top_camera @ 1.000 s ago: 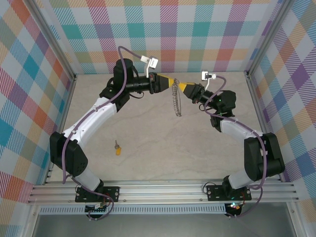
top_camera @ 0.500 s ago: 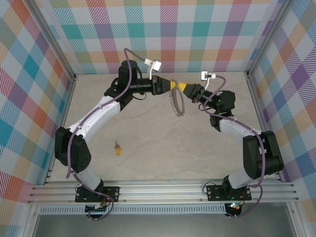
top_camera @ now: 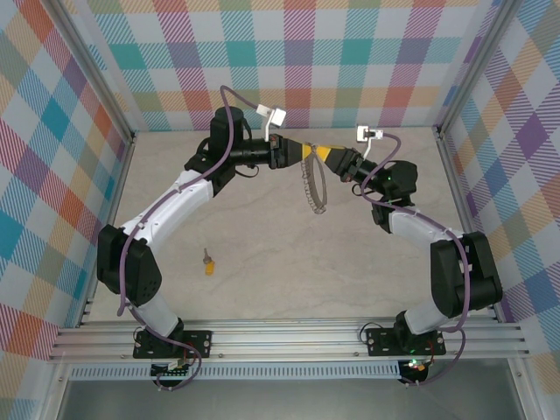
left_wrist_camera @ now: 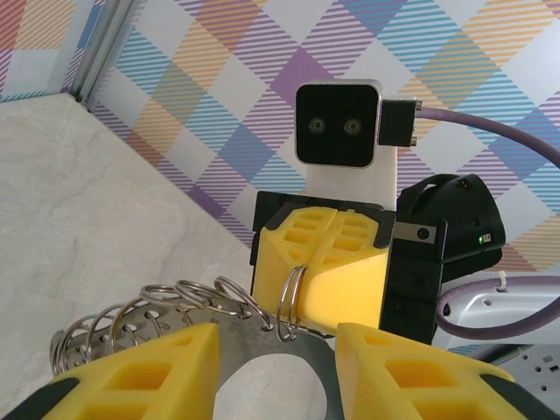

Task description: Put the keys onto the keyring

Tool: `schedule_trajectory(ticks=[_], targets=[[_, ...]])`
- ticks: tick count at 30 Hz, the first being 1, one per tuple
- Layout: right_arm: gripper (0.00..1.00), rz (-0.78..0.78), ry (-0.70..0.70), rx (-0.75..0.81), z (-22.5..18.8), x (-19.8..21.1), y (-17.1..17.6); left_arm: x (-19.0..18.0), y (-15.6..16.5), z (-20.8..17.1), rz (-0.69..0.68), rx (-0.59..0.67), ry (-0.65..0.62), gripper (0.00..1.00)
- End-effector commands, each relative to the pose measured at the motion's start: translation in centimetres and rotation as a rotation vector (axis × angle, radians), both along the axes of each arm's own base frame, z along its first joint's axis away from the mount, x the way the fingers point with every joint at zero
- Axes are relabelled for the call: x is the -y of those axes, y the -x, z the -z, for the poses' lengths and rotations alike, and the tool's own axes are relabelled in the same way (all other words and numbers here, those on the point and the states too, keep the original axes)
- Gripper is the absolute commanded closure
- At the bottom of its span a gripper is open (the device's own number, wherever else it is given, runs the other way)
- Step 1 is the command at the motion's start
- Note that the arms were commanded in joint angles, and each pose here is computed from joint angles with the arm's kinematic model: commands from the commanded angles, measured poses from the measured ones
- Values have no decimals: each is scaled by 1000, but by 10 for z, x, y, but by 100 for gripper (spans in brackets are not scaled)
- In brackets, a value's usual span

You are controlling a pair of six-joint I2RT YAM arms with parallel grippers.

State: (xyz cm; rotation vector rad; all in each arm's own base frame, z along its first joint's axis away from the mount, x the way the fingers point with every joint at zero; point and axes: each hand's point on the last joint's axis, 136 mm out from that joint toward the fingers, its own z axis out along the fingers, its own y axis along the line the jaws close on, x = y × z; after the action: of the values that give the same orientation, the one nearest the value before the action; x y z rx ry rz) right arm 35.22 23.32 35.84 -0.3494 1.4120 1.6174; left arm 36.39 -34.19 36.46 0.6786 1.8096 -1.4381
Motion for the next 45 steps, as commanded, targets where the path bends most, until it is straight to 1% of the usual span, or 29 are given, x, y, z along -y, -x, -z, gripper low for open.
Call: schedule_trajectory(ticks=[1,11,21,28,31,33,35,38,45], targets=[[100,-10,-29,94,-23,0,6,6,8,-16,50,49,21,60],[100,-17,-31,84,-20,-1,5,11,14,-18,69,59,29,58],[100,-30,-29,84,-20,-2,7,17,15,-14,87,48,24,60],[100,-31,-26,83,-20,-2,8,20,14,-11,91,43,22,65],[100,-33,-25,83,-20,-2,8,22,14,-12,97,45,24,74],[100,-35,-25,82,-20,-2,9,23,15,-12,100,45,25,76],[100,-35,-24,81,-20,-2,8,25,16,-12,108,45,25,76],[100,-38,-25,81,-20,-3,9,27,15,-10,113,38,21,68],[100,-37,-24,77,-19,-3,9,25,10,-6,78,48,-3,57]])
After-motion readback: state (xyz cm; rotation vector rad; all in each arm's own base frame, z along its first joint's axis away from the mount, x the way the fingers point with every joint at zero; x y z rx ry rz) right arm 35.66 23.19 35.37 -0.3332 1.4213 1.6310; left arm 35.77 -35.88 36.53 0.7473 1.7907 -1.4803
